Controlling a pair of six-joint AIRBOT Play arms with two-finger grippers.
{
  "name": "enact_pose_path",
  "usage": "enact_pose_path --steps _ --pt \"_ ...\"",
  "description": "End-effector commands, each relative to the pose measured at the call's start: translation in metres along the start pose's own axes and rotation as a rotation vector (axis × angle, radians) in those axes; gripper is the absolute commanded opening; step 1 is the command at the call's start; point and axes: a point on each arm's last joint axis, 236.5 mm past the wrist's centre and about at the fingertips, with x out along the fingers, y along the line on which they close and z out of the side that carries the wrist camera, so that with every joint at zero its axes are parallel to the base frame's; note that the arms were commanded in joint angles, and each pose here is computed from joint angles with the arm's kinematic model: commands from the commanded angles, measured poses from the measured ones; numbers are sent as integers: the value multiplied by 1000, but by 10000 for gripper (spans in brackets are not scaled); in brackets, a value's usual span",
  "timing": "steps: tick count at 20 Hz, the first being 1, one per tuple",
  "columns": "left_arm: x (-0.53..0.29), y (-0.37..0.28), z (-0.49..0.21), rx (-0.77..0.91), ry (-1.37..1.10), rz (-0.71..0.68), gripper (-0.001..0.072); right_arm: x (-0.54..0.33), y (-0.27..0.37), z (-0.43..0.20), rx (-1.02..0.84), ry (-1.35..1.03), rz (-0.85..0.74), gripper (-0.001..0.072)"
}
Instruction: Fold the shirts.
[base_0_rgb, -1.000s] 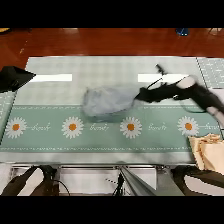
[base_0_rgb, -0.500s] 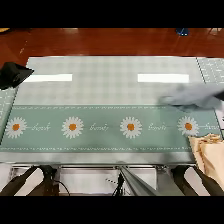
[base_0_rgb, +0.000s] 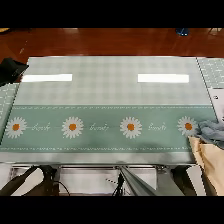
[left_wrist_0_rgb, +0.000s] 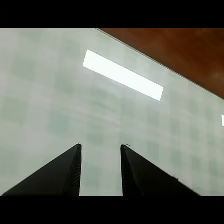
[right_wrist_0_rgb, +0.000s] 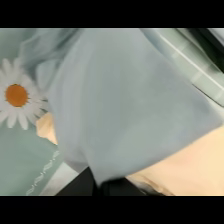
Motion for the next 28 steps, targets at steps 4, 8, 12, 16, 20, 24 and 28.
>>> enact_pose_path --steps 4,8,12,16,20,24,28 --pt "20 44 32 -25 -132 109 318 -4 -55 -24 48 83 -178 24" --pt "24 60 34 -5 -134 138 316 10 -72 -50 -12 214 -239 24" --pt "20 70 41 -15 -161 160 316 19 -88 -70 -81 316 -295 209" --pt "21 68 35 -18 -132 147 319 20 -105 -49 -94 226 -358 422" --pt "24 31 5 56 25 43 605 28 2 40 -213 -175 50 421" --pt "29 -46 -35 302 212 -98 599 -31 169 76 -519 -480 497 419" --pt "34 -71 -87 553 410 101 601 -12 258 4 -889 -336 553 485"
